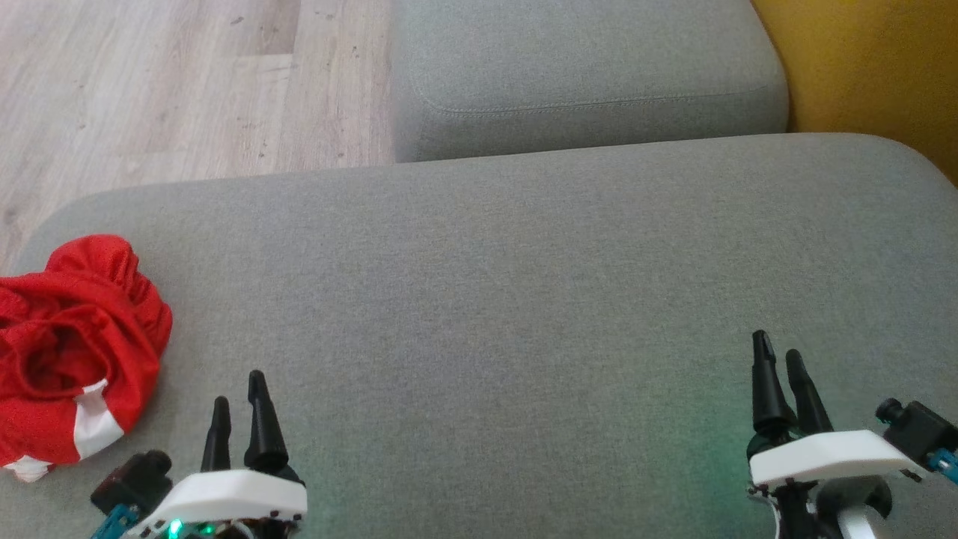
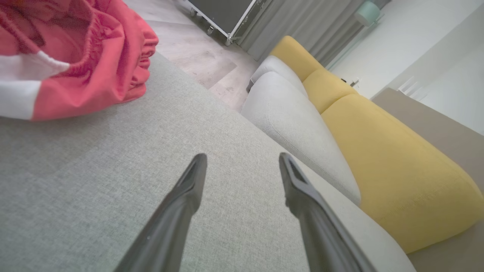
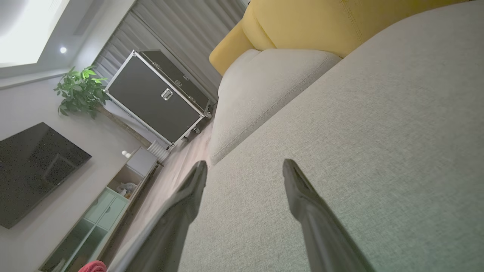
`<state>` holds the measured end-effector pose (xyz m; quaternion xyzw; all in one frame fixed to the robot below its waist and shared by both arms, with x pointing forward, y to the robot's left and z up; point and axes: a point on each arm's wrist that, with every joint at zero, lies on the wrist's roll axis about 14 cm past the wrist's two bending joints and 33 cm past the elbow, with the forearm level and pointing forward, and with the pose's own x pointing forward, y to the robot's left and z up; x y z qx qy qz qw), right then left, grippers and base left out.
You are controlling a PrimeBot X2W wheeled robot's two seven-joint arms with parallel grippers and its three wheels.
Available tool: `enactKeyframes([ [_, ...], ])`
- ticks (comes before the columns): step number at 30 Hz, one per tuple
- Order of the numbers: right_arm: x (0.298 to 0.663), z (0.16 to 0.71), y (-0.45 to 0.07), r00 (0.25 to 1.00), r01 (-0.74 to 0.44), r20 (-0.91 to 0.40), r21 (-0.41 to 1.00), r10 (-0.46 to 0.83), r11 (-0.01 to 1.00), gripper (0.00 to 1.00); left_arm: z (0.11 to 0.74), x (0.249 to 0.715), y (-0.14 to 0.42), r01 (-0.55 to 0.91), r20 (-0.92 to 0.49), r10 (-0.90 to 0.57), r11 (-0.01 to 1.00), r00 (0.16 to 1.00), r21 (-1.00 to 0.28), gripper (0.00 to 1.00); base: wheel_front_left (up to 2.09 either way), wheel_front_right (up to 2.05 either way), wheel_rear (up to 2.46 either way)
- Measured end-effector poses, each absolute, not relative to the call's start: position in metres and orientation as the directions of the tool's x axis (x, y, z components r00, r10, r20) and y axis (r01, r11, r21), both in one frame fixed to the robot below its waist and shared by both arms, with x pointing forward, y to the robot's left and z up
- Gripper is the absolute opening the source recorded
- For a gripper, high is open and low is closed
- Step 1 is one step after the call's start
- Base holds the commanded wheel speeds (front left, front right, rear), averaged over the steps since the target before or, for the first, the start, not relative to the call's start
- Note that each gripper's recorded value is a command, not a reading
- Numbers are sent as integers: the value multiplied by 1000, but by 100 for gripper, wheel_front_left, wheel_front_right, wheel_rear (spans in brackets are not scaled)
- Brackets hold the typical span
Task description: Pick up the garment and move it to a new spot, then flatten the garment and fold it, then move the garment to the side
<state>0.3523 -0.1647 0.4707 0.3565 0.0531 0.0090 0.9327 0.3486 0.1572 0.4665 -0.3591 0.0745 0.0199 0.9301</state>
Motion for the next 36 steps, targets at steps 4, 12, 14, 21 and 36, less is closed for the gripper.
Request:
enactKeyframes([
  [4, 352, 471, -158, 993, -4, -87, 624, 75, 781, 100, 468, 348, 157, -78, -142, -16, 774, 990, -628, 100, 0, 0, 0],
  [12, 351, 474, -144, 990, -64, -71, 539, 121, 840, 100, 472, 347, 153, -54, -121, -15, 834, 993, -549, 100, 0, 0, 0],
  [14, 351, 475, -141, 989, -77, -67, 518, 130, 852, 100, 473, 346, 153, -49, -114, -14, 848, 993, -527, 100, 0, 0, 0],
  [21, 350, 480, -139, 989, -108, -43, 438, 140, 893, 100, 474, 345, 153, -37, -99, -9, 892, 995, -450, 100, 0, 0, 0],
  [36, 347, 490, -126, 981, -190, 8, 250, 194, 950, 100, 483, 343, 146, 12, -40, -23, 963, 999, -270, 100, 0, 0, 0],
])
